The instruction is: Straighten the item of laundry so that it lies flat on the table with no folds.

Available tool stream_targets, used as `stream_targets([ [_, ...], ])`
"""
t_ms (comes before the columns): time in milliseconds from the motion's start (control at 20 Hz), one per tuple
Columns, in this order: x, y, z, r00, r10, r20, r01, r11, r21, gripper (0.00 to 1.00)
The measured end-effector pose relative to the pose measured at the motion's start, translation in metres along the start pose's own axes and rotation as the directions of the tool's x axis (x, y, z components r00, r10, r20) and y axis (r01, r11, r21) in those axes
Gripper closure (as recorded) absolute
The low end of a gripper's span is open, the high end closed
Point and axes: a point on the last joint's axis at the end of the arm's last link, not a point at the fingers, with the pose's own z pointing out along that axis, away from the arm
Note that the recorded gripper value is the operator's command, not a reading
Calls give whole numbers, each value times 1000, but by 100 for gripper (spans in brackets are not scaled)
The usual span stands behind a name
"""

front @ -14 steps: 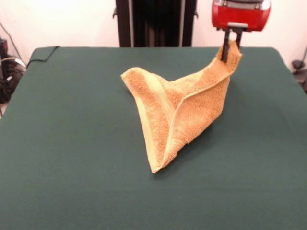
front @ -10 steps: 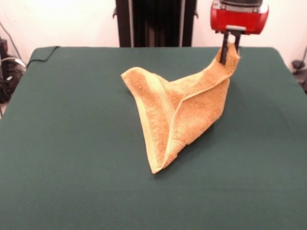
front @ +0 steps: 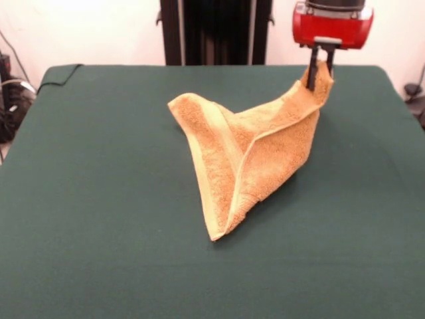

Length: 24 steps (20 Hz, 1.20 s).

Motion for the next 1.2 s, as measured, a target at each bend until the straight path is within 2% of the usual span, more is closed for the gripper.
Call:
stream_targets([
  [250, 8, 14, 1, 1000, 2, -8, -2, 1000, -8, 100],
  [600, 34, 43, 10, 999, -3, -32, 2, 1000, -5, 100],
  [700, 45, 52, 14, 999, 17, -43, -17, 1000, 1, 100],
  [1200, 56, 56, 33, 995, 87, -54, -86, 996, 27, 100],
])
